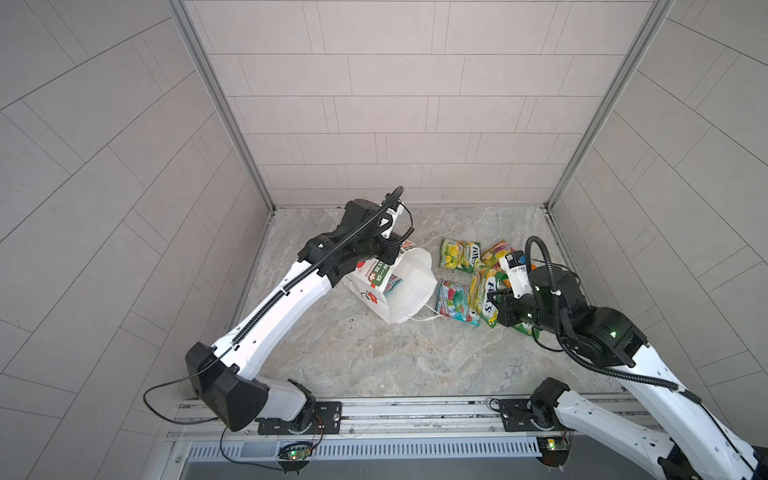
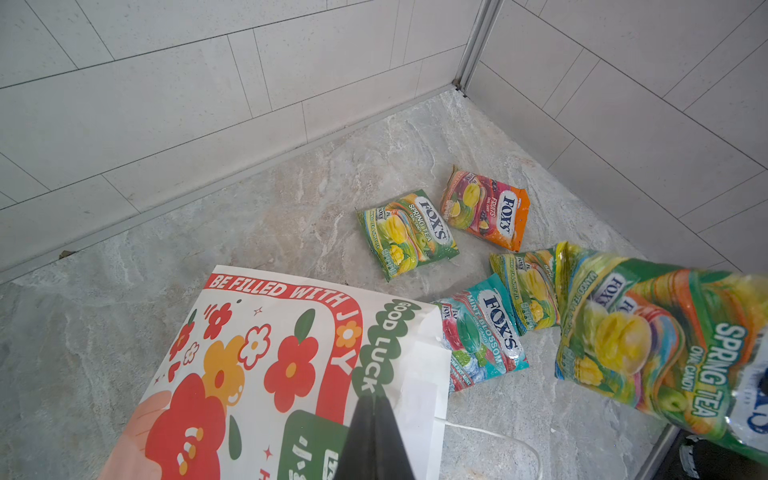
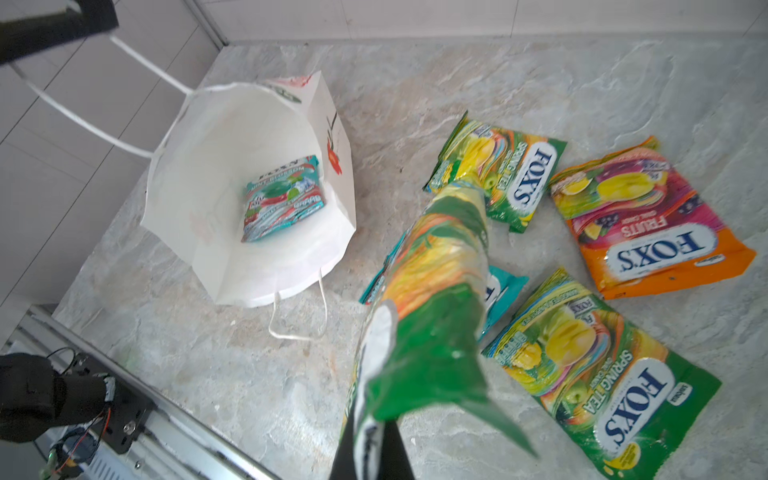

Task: Take the snacks out of the paper bag
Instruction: 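Lower the green packet onto the table nearer the robot and release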

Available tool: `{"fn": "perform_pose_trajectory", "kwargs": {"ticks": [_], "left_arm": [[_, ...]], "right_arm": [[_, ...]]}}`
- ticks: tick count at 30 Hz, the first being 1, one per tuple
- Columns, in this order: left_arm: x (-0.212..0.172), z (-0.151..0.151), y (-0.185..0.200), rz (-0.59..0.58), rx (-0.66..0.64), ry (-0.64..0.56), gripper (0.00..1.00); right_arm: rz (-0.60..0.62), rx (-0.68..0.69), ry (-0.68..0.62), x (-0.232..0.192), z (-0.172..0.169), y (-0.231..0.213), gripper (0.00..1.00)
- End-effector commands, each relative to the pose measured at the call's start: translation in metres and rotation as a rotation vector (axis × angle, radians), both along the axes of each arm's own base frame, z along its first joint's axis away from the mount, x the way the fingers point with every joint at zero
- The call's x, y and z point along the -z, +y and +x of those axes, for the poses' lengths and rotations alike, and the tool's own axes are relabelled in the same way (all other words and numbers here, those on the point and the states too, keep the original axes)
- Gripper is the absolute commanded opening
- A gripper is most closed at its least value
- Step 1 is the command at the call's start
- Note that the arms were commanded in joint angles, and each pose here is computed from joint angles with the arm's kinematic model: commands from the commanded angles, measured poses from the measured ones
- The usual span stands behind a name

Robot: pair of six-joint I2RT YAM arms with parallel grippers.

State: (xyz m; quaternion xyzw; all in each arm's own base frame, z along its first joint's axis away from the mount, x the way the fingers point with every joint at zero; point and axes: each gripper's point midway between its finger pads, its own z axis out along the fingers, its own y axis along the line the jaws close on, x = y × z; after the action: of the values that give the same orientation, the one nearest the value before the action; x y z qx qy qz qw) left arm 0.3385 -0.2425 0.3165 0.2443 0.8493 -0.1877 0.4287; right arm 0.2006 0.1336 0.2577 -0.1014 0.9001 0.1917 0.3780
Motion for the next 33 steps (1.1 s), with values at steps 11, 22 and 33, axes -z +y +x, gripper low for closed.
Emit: {"fn": "perform_pose_trajectory", "kwargs": {"ticks": [11,22,33], "left_arm": [[-0.009,-0.006,0.003,-0.002,0.008,-0.026,0.0],[-0.006,-0.006,0.001,-0.001,0.015,-0.017,0.0],[-0.006,-0.006,0.001,-0.002,0.019,-0.015,0.0]], "right_arm": [[0.291,-0.19,0.23,0.079,-0.039,0.051,0.0],[0.457,-0.224,0.314,0.11,-0.035,0.08,0.0],[0.217,-0.127,0.356,0.16,-0.036,0.049,0.0]]}}
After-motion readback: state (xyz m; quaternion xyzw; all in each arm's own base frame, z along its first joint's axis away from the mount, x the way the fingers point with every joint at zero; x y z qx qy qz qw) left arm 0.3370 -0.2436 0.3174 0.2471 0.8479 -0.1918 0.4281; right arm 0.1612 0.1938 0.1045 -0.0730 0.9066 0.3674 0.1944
